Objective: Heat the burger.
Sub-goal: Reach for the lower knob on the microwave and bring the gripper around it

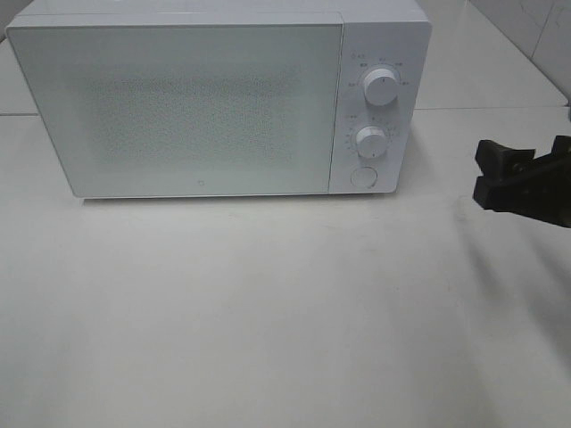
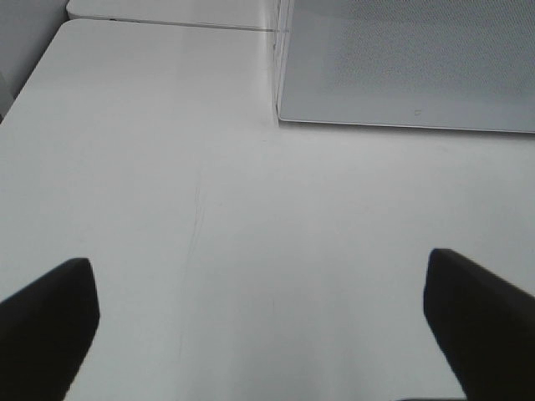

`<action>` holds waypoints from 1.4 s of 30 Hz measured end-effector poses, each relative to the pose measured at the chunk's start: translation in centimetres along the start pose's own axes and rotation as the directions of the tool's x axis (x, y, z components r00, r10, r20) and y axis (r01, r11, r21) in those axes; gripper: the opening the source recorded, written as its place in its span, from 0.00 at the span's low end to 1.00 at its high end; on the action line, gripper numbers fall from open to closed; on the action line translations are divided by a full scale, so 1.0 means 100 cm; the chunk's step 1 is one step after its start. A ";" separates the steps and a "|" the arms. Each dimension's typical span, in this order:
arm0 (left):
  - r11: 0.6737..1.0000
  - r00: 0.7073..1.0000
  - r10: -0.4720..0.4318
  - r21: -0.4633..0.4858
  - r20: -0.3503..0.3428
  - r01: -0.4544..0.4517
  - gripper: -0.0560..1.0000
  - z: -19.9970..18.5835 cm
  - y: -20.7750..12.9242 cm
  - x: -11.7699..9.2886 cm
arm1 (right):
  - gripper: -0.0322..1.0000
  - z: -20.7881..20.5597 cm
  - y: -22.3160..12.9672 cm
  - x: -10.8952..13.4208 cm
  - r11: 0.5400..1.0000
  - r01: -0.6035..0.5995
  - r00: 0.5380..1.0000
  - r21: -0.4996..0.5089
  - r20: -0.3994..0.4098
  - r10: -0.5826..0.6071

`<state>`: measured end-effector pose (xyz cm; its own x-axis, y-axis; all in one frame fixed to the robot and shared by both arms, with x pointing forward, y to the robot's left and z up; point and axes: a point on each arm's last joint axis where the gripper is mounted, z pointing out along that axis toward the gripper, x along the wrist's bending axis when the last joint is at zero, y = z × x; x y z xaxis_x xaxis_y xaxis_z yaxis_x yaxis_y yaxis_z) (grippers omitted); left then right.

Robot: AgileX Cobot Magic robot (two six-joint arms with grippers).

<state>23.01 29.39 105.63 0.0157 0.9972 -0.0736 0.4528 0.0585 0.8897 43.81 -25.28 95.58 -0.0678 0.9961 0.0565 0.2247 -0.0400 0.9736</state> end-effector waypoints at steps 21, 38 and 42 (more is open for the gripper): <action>1.000 1.000 0.006 0.000 0.000 -0.006 0.98 0.000 0.000 0.000 | 0.76 0.037 -0.053 0.077 0.997 0.043 0.998 0.069 0.049 -0.046; 1.000 1.000 0.006 0.000 0.000 -0.006 0.98 0.000 0.000 0.000 | 0.76 0.077 -0.052 0.107 0.999 0.022 0.998 0.023 0.056 -0.023; 1.000 1.000 0.006 0.000 0.000 -0.006 0.98 0.000 0.000 0.000 | 0.78 0.091 -0.048 0.106 1.000 0.007 0.997 0.003 0.083 -0.008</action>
<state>23.01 29.39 105.63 0.0184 0.9975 -0.0683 0.4527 0.0526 0.8901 50.83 -13.81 89.49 0.0112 0.9995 0.0306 0.2268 -0.0324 0.9734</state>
